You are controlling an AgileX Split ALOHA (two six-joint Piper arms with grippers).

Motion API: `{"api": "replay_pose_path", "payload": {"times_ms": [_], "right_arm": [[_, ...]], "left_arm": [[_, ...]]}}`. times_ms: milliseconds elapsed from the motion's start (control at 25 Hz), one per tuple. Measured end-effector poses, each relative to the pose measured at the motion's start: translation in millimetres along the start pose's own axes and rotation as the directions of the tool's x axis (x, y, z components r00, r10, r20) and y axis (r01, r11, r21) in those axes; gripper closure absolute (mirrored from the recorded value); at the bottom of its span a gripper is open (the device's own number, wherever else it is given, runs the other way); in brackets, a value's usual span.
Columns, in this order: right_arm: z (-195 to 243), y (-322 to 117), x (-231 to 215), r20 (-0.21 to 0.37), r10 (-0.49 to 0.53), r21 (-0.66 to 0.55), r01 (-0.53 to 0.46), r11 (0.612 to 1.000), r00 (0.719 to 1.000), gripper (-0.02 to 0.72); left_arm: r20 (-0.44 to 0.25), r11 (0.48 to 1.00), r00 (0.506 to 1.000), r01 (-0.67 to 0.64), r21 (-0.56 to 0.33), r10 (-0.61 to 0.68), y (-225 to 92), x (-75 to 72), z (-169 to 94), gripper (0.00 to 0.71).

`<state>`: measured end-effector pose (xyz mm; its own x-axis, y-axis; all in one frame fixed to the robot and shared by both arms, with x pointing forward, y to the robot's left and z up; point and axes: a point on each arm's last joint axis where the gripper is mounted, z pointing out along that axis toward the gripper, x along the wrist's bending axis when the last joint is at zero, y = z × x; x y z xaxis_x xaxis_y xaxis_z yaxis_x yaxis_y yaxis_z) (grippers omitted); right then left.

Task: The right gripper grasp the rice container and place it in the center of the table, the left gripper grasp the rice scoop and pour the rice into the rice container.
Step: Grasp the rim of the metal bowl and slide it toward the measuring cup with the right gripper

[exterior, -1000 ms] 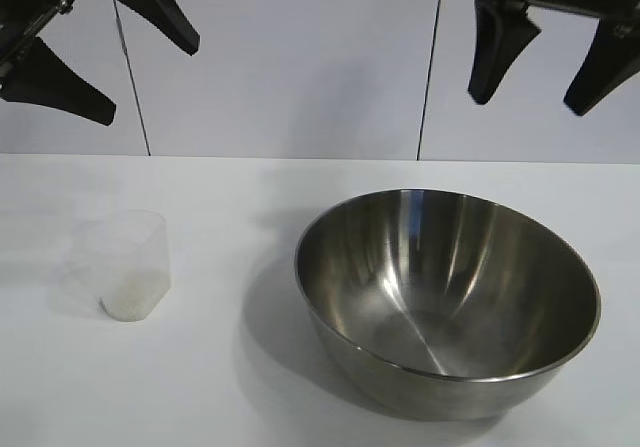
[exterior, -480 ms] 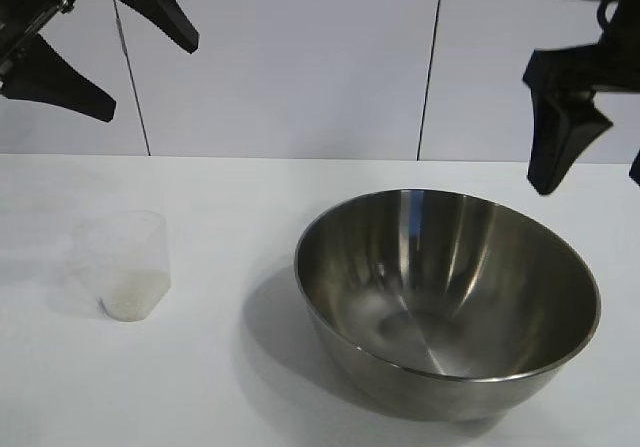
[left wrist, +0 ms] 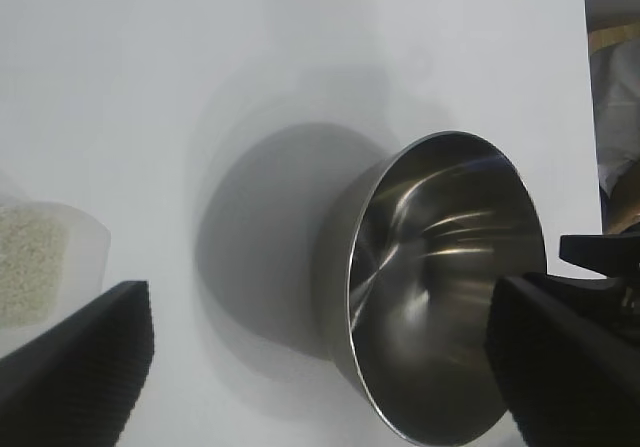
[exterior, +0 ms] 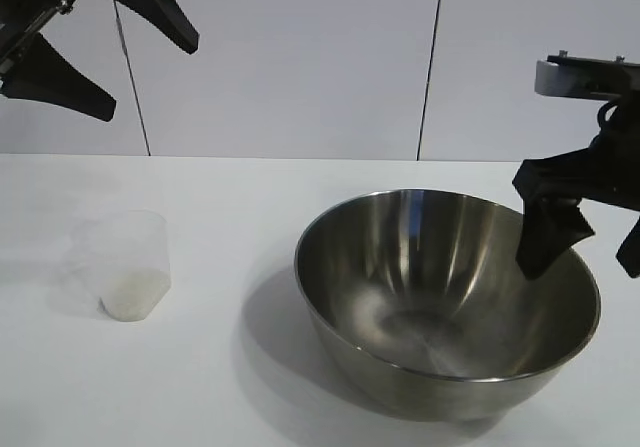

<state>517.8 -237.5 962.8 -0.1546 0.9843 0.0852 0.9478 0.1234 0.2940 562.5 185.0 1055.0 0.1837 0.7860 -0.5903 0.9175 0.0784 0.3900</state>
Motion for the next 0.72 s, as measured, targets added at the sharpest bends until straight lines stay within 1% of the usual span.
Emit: {"api": "replay_pose_path", "payload": {"times_ms": [200,240,400,520,560,640,720], "right_arm": [[23,1,-1,-0.008,0.029,0.038,-0.029,0.999,1.000,0.131],[26,1,-1,-0.009,0.032,0.049,-0.032,0.998,0.999,0.144],[29,2,0,-0.016,0.047,0.039,-0.046,0.998,0.999,0.261],[32,2,0,-0.015,0.048,0.045,-0.047,0.998,0.999,0.320],[34,1,-1,-0.014,0.052,0.052,-0.052,0.997,0.999,0.358],[37,1,-1,-0.014,0.060,0.063,-0.059,0.996,0.998,0.463],[38,1,0,-0.016,0.069,0.066,-0.068,0.995,0.997,0.605]], "left_arm": [[0.000,1.000,1.000,-0.002,0.000,0.002,0,0.0,0,0.061],[0.000,1.000,1.000,-0.002,0.000,0.002,0,0.0,0,0.061],[0.000,1.000,1.000,-0.009,0.000,0.009,0,0.0,0,0.061],[0.000,1.000,1.000,-0.012,0.000,0.012,0,0.0,0,0.061],[0.000,1.000,1.000,-0.012,0.000,0.012,0,0.0,0,0.061],[0.000,1.000,1.000,-0.012,0.000,0.012,0,0.0,0,0.061],[0.000,1.000,1.000,-0.013,0.000,0.013,0,0.0,0,0.061]]}}
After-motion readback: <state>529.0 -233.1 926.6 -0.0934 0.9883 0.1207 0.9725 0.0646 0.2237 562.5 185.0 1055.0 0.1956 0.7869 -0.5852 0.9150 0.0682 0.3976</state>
